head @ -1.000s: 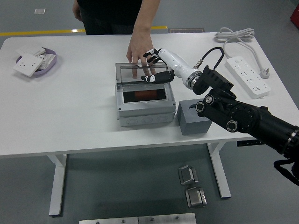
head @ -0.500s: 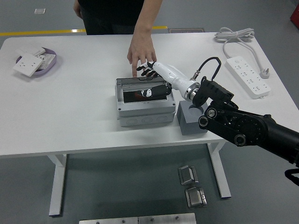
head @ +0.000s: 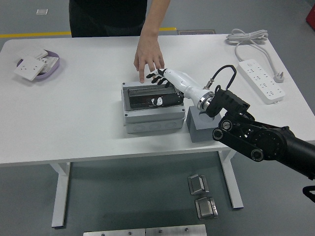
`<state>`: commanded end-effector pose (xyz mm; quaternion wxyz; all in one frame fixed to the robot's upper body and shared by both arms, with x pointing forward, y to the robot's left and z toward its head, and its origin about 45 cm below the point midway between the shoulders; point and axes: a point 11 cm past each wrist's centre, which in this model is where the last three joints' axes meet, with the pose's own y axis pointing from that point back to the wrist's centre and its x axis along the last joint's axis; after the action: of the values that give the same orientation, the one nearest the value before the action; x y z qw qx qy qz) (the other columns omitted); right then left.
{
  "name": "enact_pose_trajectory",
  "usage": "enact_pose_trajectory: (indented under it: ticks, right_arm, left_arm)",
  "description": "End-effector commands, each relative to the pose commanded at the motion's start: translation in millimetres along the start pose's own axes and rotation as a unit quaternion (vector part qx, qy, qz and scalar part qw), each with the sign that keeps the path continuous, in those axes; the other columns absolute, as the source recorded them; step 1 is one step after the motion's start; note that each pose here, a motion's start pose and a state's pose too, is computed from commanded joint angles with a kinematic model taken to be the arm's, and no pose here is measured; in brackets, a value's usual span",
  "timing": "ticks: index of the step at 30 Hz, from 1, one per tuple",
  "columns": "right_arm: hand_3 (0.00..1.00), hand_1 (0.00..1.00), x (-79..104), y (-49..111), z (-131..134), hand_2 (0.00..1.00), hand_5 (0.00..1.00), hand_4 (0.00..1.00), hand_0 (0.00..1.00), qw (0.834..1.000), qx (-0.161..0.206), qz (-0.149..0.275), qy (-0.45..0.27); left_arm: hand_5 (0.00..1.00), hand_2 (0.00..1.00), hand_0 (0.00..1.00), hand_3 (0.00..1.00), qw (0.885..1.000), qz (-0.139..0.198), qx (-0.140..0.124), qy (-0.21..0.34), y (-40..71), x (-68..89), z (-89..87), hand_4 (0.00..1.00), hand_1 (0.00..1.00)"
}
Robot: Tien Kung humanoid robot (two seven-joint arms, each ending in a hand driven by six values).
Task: Pick up the cylinder from the cube,place it in the box,flap close box
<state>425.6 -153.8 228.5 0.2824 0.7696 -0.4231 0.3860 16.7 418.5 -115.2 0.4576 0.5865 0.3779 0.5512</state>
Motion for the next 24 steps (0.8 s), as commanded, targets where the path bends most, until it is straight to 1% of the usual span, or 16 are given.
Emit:
enact_pose_trajectory:
  ticks: [3, 7, 10, 14, 15, 18, 20, 21, 24]
  right_arm:
    - [0.770, 0.661, 8.9, 8.0, 9.4, 0.686, 0.328, 0.830, 0.578, 1.000, -0.012, 0.016, 0.005]
    - [0.770, 0.661, 24.2, 22.6, 17.5, 0.686, 0.328, 0.830, 0.578, 0.998, -0.022, 0.052, 0.002]
    - [0.752, 0.652, 37.6, 35.7, 19.5, 0.677, 0.328, 0.826, 0.582, 0.995, -0.018, 0.095, -0.012]
    - [0.752, 0.652, 51.7, 54.9, 26.5, 0.677, 0.328, 0.826, 0.582, 0.986, -0.013, 0.155, -0.063]
    - [0.691, 0.639, 54.7, 60.7, 30.8, 0.667, 0.336, 0.824, 0.596, 0.982, -0.013, 0.171, -0.081]
    - [0.691, 0.639, 62.1, 80.3, 52.1, 0.667, 0.336, 0.824, 0.596, 0.968, -0.026, 0.212, -0.134]
    - [0.691, 0.639, 64.7, 96.4, 72.6, 0.667, 0.336, 0.824, 0.596, 0.956, -0.040, 0.236, -0.168]
    - [0.653, 0.642, 66.0, 105.7, 84.6, 0.664, 0.331, 0.823, 0.645, 0.949, -0.050, 0.249, -0.186]
    - [0.653, 0.642, 66.8, 133.7, 117.2, 0.664, 0.331, 0.823, 0.645, 0.926, -0.077, 0.285, -0.237]
  left_arm:
    - [0.289, 0.567, 0.584, 0.607, 1.000, -0.001, 0.001, 0.002, 0.0, -1.2, -1.5, 0.654, 0.618]
    - [0.289, 0.567, 0.584, 0.607, 1.000, -0.001, 0.005, 0.005, -0.1, -3.4, -5.6, 0.654, 0.618]
    - [0.290, 0.567, 0.584, 0.606, 1.000, -0.002, 0.009, 0.008, 0.0, -6.0, -9.9, 0.654, 0.618]
    - [0.290, 0.567, 0.584, 0.606, 1.000, -0.004, 0.012, 0.010, 0.0, -10.3, -14.7, 0.654, 0.618]
    - [0.291, 0.568, 0.584, 0.606, 1.000, -0.005, 0.013, 0.011, 0.0, -11.3, -15.7, 0.654, 0.618]
    - [0.291, 0.568, 0.584, 0.606, 1.000, -0.006, 0.015, 0.012, 0.1, -14.3, -17.9, 0.654, 0.618]
    - [0.291, 0.568, 0.584, 0.606, 1.000, -0.008, 0.016, 0.014, 0.2, -16.4, -19.2, 0.654, 0.618]
    - [0.291, 0.567, 0.583, 0.605, 1.000, -0.008, 0.016, 0.014, 0.2, -17.2, -19.9, 0.654, 0.618]
    - [0.291, 0.567, 0.583, 0.605, 1.000, -0.009, 0.017, 0.016, 0.2, -19.0, -21.2, 0.654, 0.618]
